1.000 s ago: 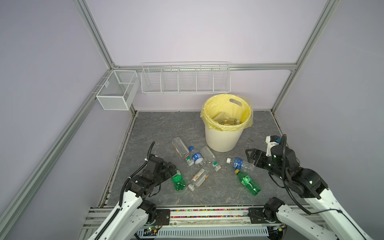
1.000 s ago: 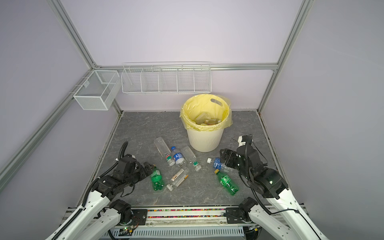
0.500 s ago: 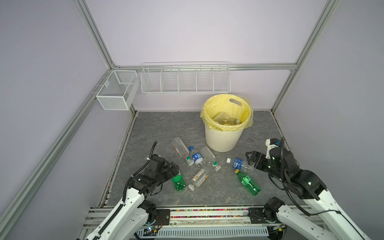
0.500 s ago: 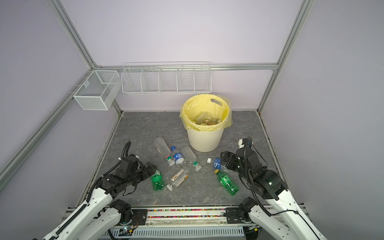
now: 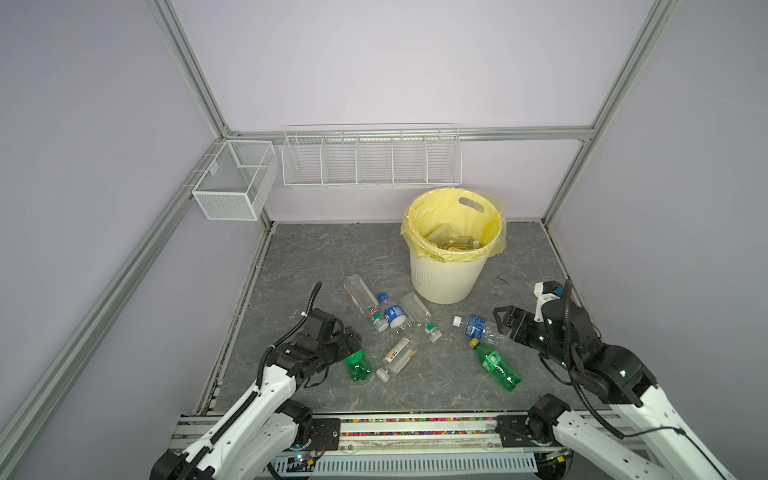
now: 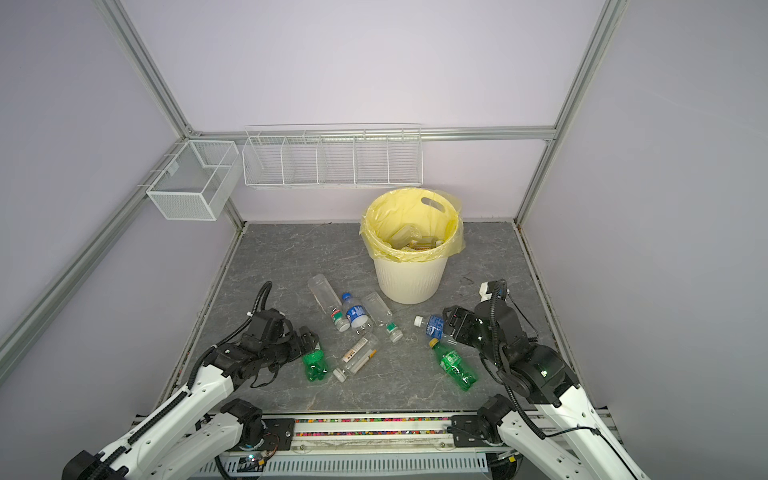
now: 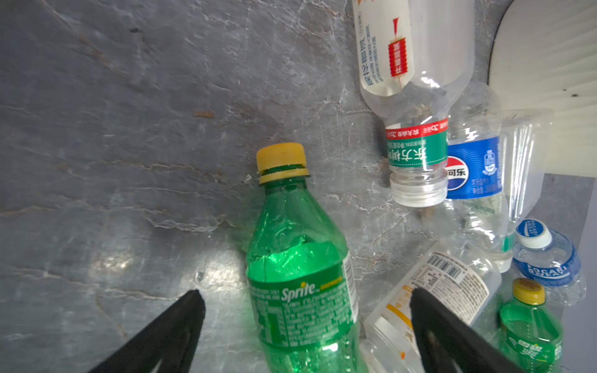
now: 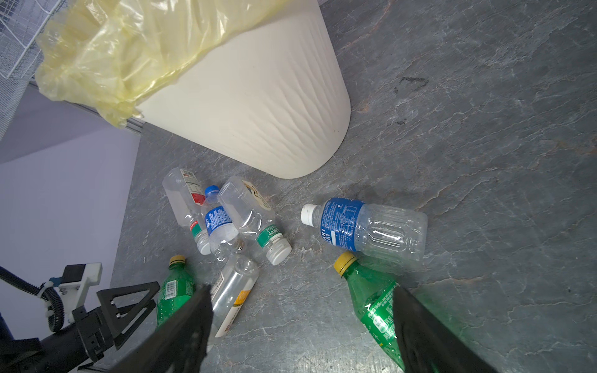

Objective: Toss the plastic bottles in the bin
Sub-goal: 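Lower the left gripper onto the green Sprite bottle nearest it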

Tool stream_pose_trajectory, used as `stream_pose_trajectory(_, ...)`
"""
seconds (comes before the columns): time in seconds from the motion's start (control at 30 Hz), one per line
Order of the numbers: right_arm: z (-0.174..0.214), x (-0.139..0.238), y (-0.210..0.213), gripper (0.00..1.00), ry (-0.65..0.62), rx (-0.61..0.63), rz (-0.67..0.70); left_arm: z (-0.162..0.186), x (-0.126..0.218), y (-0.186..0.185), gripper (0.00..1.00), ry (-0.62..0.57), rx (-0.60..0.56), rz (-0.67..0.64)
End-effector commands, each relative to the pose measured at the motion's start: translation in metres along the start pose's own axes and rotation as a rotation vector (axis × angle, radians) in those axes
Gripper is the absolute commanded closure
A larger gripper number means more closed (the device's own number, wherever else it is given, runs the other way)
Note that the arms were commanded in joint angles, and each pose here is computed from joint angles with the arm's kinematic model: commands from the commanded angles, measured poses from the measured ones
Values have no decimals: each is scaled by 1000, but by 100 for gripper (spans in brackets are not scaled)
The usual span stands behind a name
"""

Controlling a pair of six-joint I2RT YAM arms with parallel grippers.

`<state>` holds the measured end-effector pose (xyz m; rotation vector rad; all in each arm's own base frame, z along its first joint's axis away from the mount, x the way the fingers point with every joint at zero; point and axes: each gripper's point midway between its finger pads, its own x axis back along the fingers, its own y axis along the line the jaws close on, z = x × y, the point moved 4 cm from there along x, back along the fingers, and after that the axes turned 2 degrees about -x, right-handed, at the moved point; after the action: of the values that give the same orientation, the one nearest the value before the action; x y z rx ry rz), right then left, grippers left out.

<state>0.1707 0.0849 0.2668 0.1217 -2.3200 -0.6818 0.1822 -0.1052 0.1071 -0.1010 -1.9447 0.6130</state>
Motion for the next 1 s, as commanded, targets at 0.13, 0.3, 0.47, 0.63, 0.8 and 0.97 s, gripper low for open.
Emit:
stream_pose_trajectory(0.13,11,-7,-11,12,23,-10,32,1,-8,0,3,11,-14,6)
stream_pose_trajectory(0.3,12,-8,-11,12,28,-10,35,1,-12,3,5,13,-16,-1)
stream_pose_trajectory(0.47,14,-9,-14,12,31,-16,38,5,-17,7,6,31,-14,-16)
stream_pose_trajectory(0.63,13,-8,-14,12,21,-18,39,7,-20,10,7,31,-15,-22)
stream_pose_trajectory(0.8,14,-8,-14,12,27,-22,38,9,-23,9,9,42,-8,-11)
stream_pose_trajectory(0.97,15,-7,-17,12,23,-24,42,9,-25,10,9,45,-4,-14)
